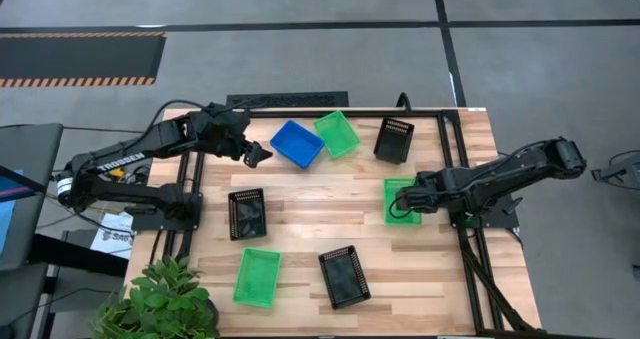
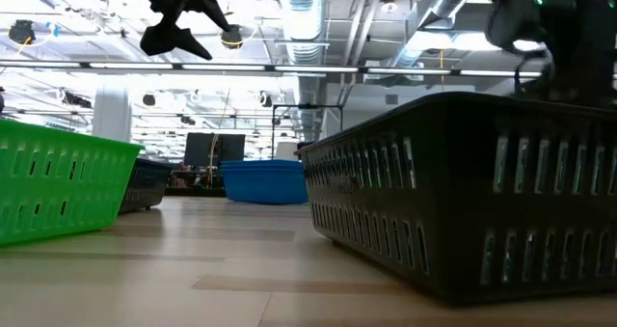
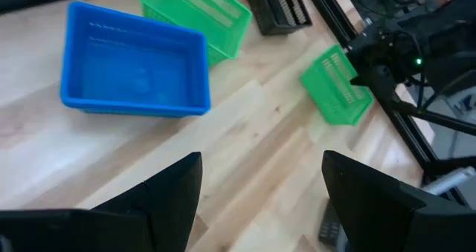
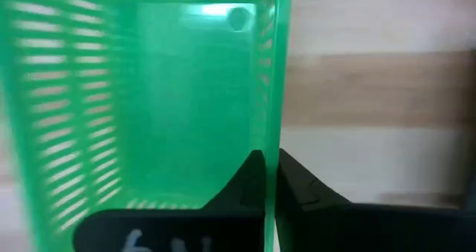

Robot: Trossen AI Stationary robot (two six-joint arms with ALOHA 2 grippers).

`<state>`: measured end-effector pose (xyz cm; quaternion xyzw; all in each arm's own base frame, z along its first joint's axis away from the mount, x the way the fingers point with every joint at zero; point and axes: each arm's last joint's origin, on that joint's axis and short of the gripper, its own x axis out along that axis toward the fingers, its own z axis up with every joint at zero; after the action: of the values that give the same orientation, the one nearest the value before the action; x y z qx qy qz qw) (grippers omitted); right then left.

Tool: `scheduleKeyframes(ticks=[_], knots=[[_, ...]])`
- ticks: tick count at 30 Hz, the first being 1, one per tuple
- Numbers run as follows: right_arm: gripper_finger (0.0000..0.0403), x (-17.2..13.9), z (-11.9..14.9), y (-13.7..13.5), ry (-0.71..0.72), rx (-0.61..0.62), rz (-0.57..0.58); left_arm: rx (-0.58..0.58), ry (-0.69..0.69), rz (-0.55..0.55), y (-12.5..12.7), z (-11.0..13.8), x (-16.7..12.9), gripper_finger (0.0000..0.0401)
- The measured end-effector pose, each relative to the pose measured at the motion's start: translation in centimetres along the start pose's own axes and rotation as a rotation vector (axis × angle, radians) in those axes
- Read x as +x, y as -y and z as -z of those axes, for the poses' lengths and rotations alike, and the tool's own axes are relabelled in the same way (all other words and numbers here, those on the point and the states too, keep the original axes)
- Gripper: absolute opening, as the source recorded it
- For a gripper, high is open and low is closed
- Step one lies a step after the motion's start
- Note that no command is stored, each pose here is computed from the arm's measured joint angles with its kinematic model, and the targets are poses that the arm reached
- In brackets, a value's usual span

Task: Stack baskets by color
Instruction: Stack the middle right green bin on the top green bin

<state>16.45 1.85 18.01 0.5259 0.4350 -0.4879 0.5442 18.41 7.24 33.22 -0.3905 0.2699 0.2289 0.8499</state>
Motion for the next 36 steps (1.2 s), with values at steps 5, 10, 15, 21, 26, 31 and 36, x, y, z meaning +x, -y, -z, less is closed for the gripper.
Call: scheduleKeyframes(ticks=[5, 10, 15, 21, 26, 31, 36], knots=[[0.0011, -3.8, 0.0, -3.1, 0.034, -0.044, -0.193, -0.002, -0.025, 0.031, 0.1, 0.1, 0.0, 0.0265], [0.001, -8.4, -2.6, -5.7, 0.166, -0.123, -0.345, 0.007, -0.023, 0.03, 0.1, 0.1, 0.0, 0.0265], [0.0013, -11.1, -7.7, -7.5, 0.333, -0.26, -0.348, 0.02, -0.015, 0.035, 0.1, 0.0, 0.0, 0.0265], [0.0014, -10.7, -14.7, -10.2, 0.367, -0.485, -0.345, 0.021, -0.01, 0.036, 0.2, 0.0, 0.0, 0.0265], [0.001, -8.5, -19.4, -12.3, 0.34, -0.68, -0.343, -0.003, 0.02, 0.045, 0.3, -0.3, 0.0, 0.0265], [0.0017, -5.5, -23.1, -13.8, 0.272, -0.777, -0.354, -0.086, 0.034, 0.053, 0.4, -0.4, 0.0, 0.0265], [0.0012, -3.5, -26.4, -14.9, 0.254, -0.792, -0.375, -0.121, 0.076, 0.056, 0.6, -0.6, 0.0, 0.0265]])
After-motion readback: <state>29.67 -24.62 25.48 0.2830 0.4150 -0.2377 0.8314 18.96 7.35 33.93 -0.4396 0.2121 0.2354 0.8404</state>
